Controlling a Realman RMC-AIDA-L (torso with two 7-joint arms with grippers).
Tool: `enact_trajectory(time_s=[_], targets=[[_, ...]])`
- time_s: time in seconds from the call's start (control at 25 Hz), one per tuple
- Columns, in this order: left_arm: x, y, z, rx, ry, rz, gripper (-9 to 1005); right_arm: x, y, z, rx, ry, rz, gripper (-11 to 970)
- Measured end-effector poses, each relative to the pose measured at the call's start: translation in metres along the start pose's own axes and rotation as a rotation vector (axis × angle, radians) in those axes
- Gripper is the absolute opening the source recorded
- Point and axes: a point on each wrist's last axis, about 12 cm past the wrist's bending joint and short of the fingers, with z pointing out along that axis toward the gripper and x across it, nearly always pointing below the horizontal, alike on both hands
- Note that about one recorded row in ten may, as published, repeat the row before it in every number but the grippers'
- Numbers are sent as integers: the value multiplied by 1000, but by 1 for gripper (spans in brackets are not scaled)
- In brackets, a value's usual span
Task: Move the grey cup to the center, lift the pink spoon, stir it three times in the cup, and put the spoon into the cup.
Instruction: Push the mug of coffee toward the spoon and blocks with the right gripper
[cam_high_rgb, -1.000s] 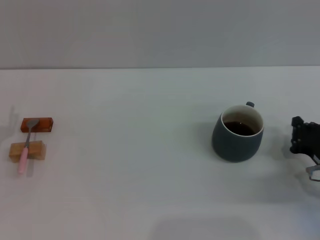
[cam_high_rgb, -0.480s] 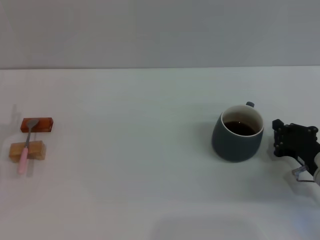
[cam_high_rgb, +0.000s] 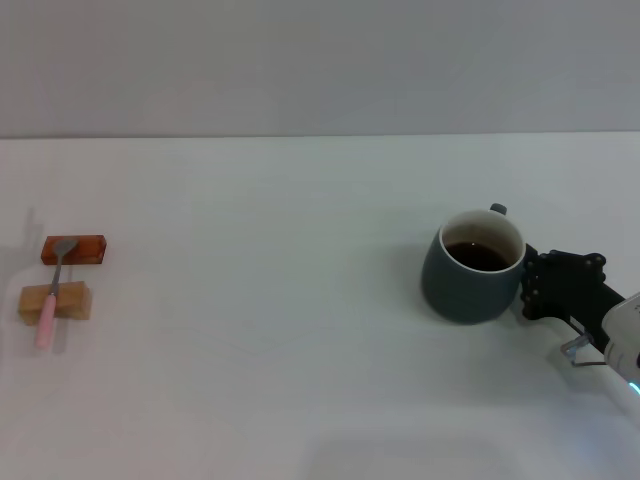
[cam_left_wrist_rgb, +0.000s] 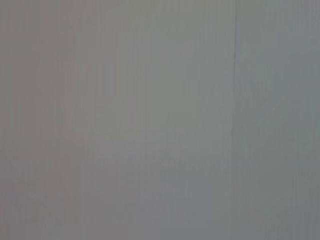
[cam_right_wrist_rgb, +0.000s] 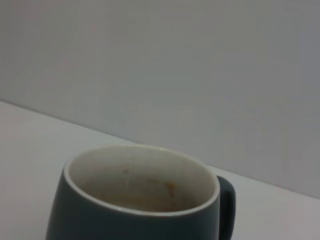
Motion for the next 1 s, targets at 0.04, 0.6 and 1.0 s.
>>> enact_trajectory(time_s=[0.04, 0.6, 1.0], targets=[[0, 0, 0, 0, 0, 0, 726, 0, 0, 0, 0, 0, 0, 5], [0, 1, 0, -2, 3, 2, 725, -10, 11, 15, -103, 19, -37, 5], [0, 1, 0, -9, 1, -3, 725, -25, 15, 31, -156, 5, -55, 5]])
